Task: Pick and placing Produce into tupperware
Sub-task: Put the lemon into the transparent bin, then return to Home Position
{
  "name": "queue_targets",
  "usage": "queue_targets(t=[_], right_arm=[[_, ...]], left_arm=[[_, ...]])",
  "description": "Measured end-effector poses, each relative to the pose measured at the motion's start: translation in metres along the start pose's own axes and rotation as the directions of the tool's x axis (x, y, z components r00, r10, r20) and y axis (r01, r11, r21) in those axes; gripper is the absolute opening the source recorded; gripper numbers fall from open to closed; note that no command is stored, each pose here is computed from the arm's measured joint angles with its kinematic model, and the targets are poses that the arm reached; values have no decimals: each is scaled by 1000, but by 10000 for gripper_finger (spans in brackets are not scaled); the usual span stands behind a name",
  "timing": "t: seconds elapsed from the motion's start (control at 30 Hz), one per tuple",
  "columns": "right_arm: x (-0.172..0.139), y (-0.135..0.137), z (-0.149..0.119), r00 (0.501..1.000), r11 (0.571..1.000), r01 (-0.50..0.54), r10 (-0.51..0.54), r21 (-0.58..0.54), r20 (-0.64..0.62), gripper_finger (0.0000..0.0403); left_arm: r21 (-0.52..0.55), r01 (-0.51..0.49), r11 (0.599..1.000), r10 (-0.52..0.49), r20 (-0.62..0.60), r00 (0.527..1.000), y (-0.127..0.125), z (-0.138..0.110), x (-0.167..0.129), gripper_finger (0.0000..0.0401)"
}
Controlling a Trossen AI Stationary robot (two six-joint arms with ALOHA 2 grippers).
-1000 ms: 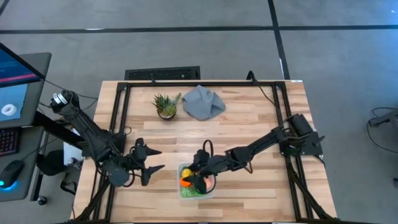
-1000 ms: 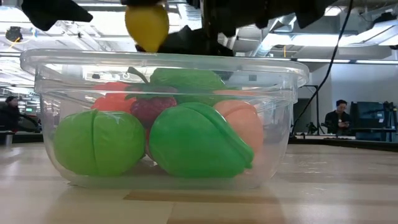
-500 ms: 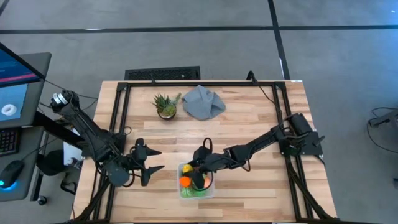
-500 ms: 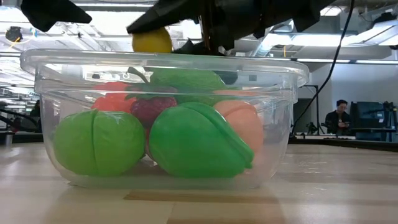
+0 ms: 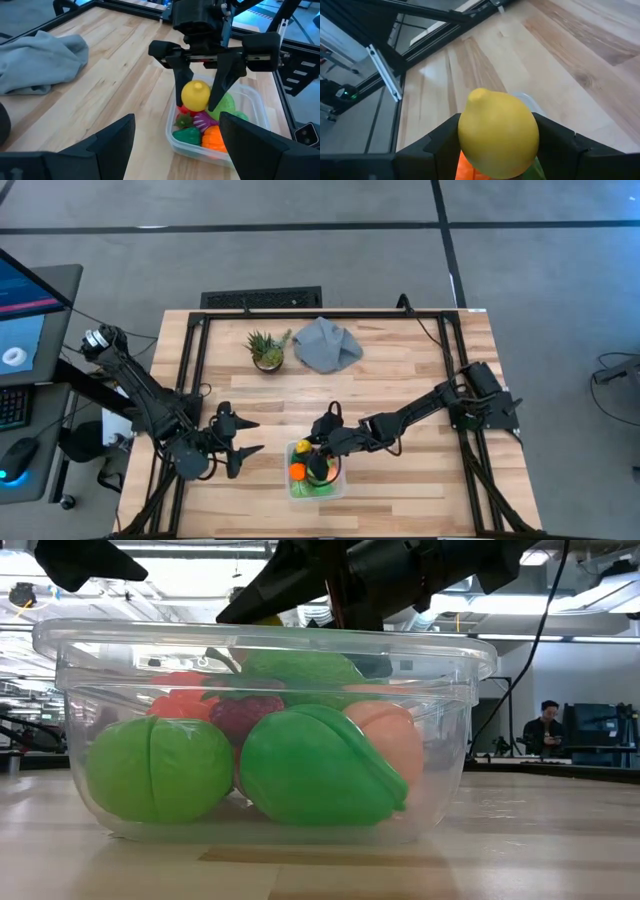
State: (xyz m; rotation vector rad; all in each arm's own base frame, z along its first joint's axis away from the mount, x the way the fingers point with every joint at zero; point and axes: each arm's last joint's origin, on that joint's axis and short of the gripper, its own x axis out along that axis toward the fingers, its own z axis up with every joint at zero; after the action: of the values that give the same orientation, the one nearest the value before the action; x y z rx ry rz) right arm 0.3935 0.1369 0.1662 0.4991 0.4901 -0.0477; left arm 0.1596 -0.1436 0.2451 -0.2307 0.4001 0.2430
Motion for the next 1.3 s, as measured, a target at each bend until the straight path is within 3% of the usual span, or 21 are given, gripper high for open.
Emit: queue_targets(t=[0.6,1.3], right_arm=[[3,-2,-6,999,1000,-3,2,-14,-50,240],[3,1,-2,995,996,-84,83,-24,-48,260]], left_arm=[[3,-10,1000,10,7,1000,1,0,0,279],[7,-14,1000,14,5,1000,1,0,0,279]])
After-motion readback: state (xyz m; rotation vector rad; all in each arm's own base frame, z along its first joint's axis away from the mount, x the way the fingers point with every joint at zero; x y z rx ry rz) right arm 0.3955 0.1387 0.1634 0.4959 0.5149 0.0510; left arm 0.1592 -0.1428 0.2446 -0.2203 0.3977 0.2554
